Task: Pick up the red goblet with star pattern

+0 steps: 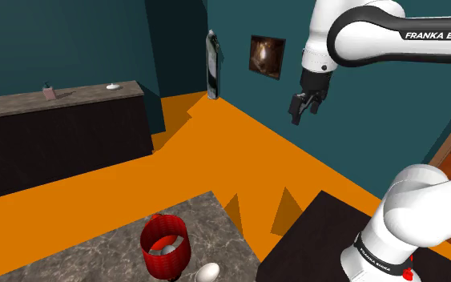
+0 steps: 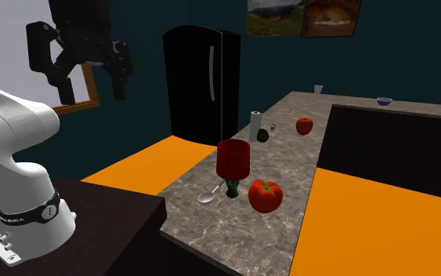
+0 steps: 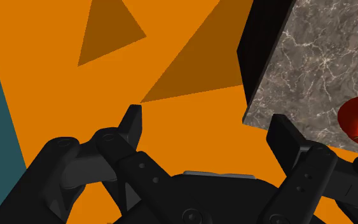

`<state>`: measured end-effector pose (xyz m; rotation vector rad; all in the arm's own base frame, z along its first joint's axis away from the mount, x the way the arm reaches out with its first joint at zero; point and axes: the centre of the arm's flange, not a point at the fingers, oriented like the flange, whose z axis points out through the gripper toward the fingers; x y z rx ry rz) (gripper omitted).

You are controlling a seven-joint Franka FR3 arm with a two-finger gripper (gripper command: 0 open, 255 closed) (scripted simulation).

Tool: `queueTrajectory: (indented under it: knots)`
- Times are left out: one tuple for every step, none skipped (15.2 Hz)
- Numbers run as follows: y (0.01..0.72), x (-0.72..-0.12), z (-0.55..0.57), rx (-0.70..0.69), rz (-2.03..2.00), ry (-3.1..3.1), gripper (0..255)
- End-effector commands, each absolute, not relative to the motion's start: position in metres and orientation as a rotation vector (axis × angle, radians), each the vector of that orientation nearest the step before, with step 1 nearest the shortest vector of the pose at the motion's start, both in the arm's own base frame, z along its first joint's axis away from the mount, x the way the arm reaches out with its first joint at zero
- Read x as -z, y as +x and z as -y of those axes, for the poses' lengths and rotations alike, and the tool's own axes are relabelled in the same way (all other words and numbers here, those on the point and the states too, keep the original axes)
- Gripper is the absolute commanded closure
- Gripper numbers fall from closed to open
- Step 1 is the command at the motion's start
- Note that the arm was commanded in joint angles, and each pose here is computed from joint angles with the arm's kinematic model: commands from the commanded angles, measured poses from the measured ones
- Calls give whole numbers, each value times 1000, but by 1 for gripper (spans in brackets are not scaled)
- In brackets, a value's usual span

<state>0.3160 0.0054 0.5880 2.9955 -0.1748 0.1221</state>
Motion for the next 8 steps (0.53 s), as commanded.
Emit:
queueTrajectory:
  knots:
    - [316,-588,-5,-122,175,2996,0]
    - [320,-581,-15,-121,175,2998,0]
    - [324,-574,-26,-120,175,3000,0]
    - [327,-567,-36,-119,175,3002,0]
    - [331,-560,-46,-118,175,3004,0]
    - [335,-552,-56,-117,175,3006,0]
    - [339,-545,-66,-116,175,3008,0]
    - [342,-538,-76,-115,176,3011,0]
